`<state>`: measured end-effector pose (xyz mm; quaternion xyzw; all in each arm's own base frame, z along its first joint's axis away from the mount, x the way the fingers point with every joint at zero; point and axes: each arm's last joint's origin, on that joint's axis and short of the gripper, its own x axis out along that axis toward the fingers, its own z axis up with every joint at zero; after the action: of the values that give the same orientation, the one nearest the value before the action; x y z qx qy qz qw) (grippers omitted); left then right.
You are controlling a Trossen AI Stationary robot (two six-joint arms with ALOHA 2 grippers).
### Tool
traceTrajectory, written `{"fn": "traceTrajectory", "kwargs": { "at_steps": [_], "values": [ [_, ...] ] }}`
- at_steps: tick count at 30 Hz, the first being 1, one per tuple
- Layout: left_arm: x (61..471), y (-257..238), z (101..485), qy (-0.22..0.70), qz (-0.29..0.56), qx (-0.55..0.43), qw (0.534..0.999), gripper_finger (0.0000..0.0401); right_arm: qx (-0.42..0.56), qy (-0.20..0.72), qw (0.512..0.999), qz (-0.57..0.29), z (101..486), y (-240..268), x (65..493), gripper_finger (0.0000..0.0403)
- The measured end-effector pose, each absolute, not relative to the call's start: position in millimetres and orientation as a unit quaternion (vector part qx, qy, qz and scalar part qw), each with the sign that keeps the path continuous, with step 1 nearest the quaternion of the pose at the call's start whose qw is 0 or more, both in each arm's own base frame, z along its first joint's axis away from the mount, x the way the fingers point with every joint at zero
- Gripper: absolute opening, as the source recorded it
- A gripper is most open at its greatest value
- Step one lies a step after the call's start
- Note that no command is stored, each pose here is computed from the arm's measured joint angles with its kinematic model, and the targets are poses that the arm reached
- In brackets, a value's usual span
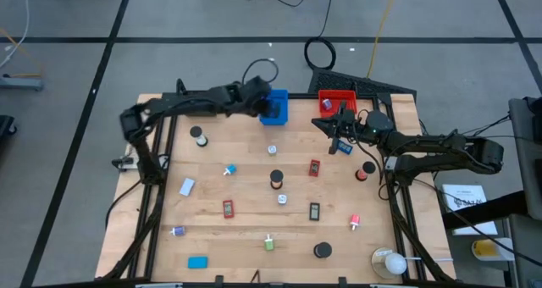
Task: Pick & Place Office items
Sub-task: Put the left dark blue digital clock into the blue basket
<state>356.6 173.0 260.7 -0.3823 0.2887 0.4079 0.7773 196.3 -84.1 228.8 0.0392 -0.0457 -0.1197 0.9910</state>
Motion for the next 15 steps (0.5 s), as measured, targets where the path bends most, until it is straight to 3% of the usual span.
{"fn": "traceTrajectory", "kwargs": {
  "at_steps": [8, 15],
  "values": [
    [389, 232, 219, 0.303, 0.445, -0.384, 0.75, 0.0155, 0.039, -0.046, 0.991, -0.12, 229, -84, 196, 0.0006],
    [385, 260, 193, 0.317, 0.47, -0.394, 0.723, 0.0156, 0.039, -0.046, 0.991, -0.12, 229, -84, 196, 0.0006]
  ]
}}
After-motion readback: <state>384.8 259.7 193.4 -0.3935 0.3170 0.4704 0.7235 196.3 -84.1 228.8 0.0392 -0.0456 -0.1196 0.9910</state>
